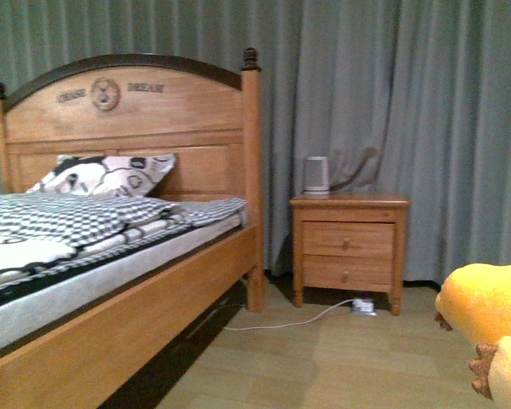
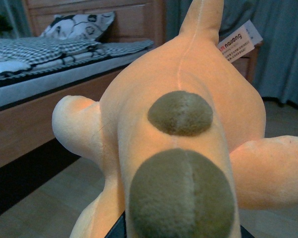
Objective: Put away toys
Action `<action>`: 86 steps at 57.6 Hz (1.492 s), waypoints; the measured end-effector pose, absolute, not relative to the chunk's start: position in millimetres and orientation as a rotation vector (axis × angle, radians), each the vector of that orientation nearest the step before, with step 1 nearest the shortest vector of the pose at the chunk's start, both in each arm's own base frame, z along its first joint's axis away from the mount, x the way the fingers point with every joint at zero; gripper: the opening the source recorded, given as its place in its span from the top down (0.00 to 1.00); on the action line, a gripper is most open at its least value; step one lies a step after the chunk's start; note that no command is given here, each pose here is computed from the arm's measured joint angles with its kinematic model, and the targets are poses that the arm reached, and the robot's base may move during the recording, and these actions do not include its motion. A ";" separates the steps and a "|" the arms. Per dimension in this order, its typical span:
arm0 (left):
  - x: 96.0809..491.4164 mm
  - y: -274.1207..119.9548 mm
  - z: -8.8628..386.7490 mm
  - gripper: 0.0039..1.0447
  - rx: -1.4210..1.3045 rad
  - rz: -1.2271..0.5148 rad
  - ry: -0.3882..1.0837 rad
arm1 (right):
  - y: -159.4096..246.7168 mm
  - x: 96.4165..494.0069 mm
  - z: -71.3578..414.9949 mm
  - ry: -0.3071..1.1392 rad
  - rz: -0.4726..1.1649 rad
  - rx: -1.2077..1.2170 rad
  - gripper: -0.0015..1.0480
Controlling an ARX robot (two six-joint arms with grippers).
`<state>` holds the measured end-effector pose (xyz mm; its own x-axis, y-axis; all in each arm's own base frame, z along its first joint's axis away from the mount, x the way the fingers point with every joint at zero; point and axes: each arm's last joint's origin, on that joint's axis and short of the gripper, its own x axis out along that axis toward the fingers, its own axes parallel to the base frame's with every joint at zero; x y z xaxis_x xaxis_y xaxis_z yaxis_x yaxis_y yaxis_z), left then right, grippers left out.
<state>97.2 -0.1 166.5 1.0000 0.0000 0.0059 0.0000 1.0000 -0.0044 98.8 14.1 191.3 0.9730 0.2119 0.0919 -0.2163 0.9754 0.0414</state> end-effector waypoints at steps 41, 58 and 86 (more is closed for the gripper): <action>97.3 -0.2 166.4 0.06 -0.004 -0.001 -0.005 | 14.1 98.7 191.4 -0.088 0.219 0.051 0.91; 97.3 -0.2 166.4 0.06 -0.004 -0.001 -0.005 | 14.1 98.7 191.3 -0.088 0.218 0.051 0.91; 97.2 -0.2 166.5 0.06 -0.004 -0.001 -0.006 | 14.1 98.7 191.4 -0.088 0.218 0.051 0.91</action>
<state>97.2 -0.2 166.5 1.0000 -0.0011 0.0059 0.0012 1.0000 -0.0044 98.7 14.1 191.4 0.9724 0.2138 0.0930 -0.2182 0.9750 0.0410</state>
